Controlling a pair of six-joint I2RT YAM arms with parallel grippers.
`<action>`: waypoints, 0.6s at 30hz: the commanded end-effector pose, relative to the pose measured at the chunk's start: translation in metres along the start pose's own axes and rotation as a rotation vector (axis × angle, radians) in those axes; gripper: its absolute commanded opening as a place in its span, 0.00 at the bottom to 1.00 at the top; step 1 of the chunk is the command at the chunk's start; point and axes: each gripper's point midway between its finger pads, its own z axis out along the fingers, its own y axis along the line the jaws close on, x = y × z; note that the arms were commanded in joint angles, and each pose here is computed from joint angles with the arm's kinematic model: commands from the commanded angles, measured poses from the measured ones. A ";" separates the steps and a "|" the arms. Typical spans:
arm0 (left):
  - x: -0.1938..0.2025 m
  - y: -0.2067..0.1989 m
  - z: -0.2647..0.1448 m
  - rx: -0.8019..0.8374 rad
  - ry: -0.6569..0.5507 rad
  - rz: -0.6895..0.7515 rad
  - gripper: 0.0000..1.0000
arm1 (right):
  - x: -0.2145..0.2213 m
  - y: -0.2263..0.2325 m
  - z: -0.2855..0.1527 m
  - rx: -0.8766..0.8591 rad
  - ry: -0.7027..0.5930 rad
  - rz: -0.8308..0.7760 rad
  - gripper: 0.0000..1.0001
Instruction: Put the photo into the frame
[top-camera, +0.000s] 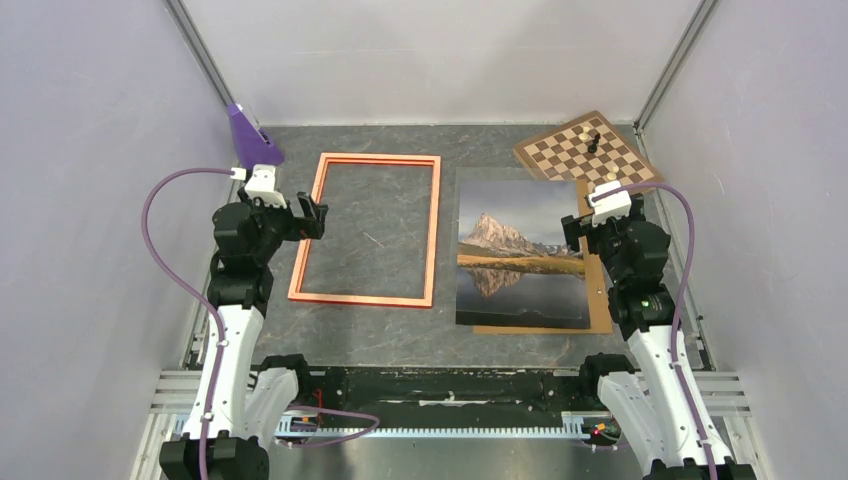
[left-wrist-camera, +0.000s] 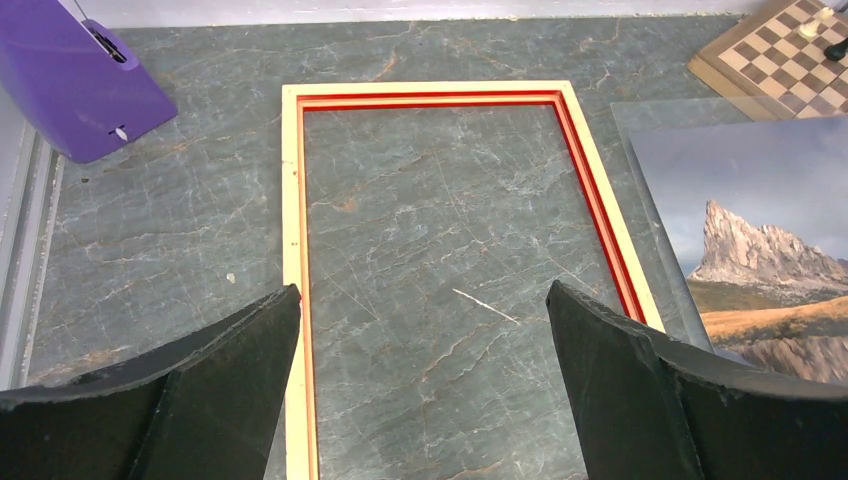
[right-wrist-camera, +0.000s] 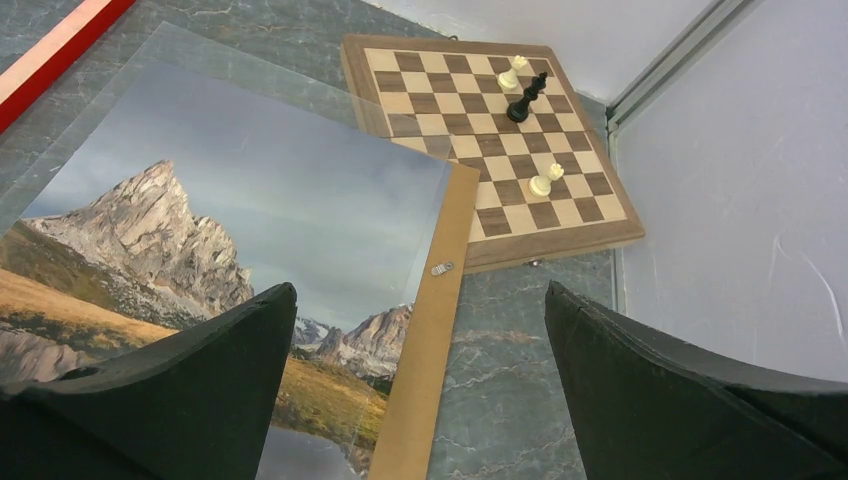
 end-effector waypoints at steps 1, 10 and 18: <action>-0.009 -0.003 0.000 0.010 -0.038 0.000 1.00 | -0.014 -0.005 0.000 0.015 -0.049 -0.005 0.98; -0.010 0.001 -0.002 -0.018 -0.035 0.005 1.00 | -0.014 -0.002 0.001 -0.002 -0.051 -0.004 0.98; -0.021 0.007 -0.008 -0.060 -0.038 0.017 1.00 | -0.023 -0.004 -0.003 -0.006 -0.062 -0.026 0.98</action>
